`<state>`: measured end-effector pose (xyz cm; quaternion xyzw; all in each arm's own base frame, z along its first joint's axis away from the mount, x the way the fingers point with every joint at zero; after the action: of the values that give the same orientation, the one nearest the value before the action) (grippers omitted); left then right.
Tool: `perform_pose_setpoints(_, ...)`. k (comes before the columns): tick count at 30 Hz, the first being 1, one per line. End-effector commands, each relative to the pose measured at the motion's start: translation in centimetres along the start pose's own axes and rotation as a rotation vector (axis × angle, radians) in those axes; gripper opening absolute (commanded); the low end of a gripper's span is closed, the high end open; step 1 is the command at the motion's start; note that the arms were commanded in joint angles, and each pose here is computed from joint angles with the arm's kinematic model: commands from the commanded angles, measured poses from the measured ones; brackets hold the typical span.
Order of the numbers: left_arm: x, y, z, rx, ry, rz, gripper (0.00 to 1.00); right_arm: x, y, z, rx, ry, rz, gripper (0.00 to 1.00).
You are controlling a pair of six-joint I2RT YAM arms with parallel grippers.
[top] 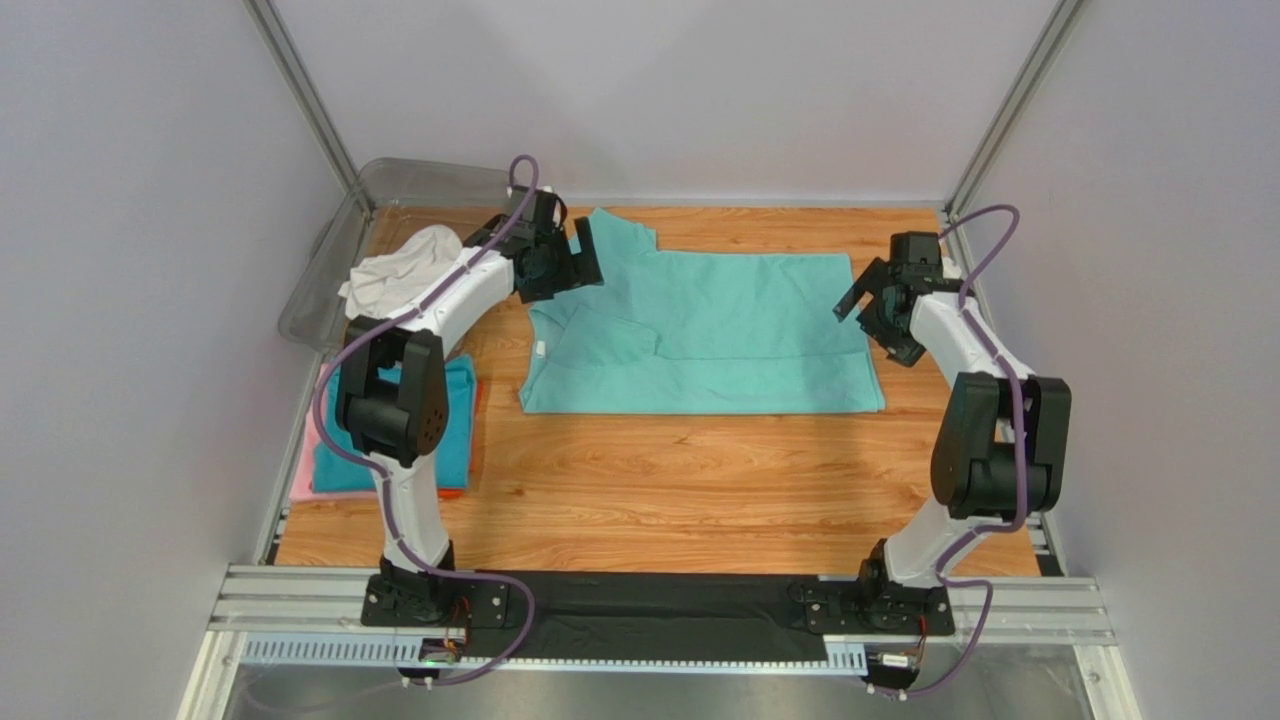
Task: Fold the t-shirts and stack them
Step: Fold the tshirt
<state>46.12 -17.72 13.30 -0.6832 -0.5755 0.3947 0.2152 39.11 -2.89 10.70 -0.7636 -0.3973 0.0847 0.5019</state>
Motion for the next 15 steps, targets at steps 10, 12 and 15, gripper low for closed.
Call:
perform_pose_setpoints(10,-3.8,-0.3,6.4,0.147,-0.062,0.256,1.00,3.3,0.6,7.3,0.187,-0.180,-0.211,1.00)
perform_pose_setpoints(12,-3.2,0.2,8.0,0.189,-0.077,0.237,1.00,3.0,1.4,8.3,0.218,-0.187,-0.201,1.00)
perform_pose_setpoints(15,-2.3,0.3,10.1,0.233,-0.087,0.216,1.00,1.5,1.9,9.9,0.254,-0.186,-0.171,1.00)
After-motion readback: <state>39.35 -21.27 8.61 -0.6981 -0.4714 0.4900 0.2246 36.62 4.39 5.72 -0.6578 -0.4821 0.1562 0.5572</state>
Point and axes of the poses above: each gripper's point midway between its finger pads, its own y axis out along the fingers, its own x axis along the line the jaws close on, z = x × y, the point moved 2 cm from there along -y, back along the fingers, and after that the axes turned 6 degrees about y, right-handed, at the moved point
